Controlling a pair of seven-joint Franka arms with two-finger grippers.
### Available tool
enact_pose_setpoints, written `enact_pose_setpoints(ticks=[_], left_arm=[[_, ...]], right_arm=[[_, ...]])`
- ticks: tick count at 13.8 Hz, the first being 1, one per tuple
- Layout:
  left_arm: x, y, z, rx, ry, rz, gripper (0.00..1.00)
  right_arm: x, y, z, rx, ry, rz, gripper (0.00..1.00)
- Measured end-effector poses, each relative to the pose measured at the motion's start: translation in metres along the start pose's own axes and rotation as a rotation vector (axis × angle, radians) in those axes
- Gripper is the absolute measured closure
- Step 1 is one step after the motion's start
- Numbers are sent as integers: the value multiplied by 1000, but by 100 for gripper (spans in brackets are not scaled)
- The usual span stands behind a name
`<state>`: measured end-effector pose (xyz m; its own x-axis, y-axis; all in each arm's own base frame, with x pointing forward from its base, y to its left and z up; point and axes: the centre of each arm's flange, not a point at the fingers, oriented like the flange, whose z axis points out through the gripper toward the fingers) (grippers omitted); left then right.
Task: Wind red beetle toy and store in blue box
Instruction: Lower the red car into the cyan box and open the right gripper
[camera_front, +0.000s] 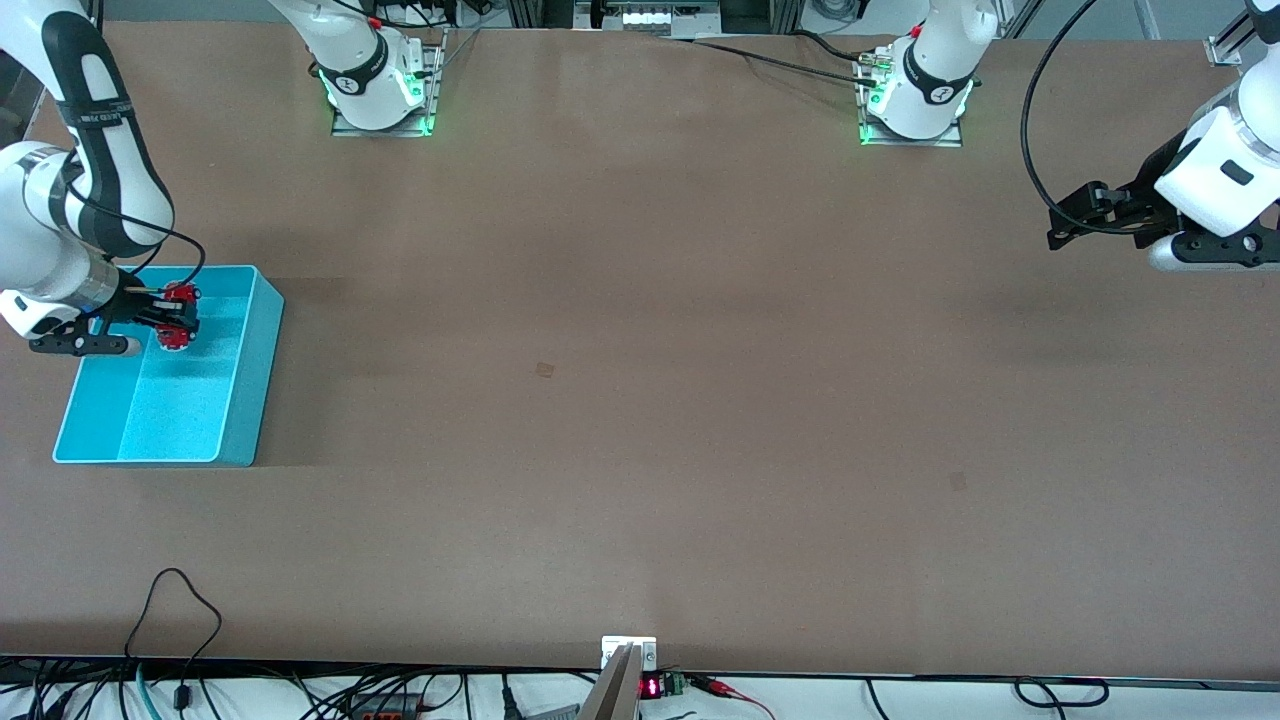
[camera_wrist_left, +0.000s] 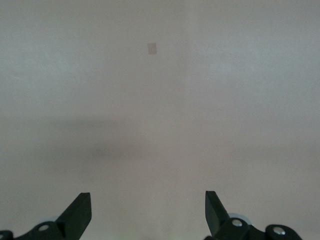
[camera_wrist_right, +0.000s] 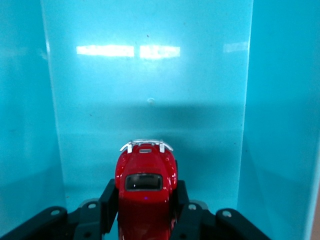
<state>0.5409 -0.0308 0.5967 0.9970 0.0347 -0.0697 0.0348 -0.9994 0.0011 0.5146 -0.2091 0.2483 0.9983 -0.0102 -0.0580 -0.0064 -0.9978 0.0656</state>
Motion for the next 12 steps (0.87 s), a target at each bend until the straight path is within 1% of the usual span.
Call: enact_pose_setpoints(ticks=[3, 6, 12], left_arm=[[0, 0, 0, 0, 0, 0, 0], [0, 0, 0, 0, 0, 0, 0], [0, 0, 0, 0, 0, 0, 0]], right_arm=[[-6, 4, 24, 2, -29, 7, 51], [-7, 3, 40, 4, -45, -6, 51], [-8, 2, 50, 4, -53, -20, 51]])
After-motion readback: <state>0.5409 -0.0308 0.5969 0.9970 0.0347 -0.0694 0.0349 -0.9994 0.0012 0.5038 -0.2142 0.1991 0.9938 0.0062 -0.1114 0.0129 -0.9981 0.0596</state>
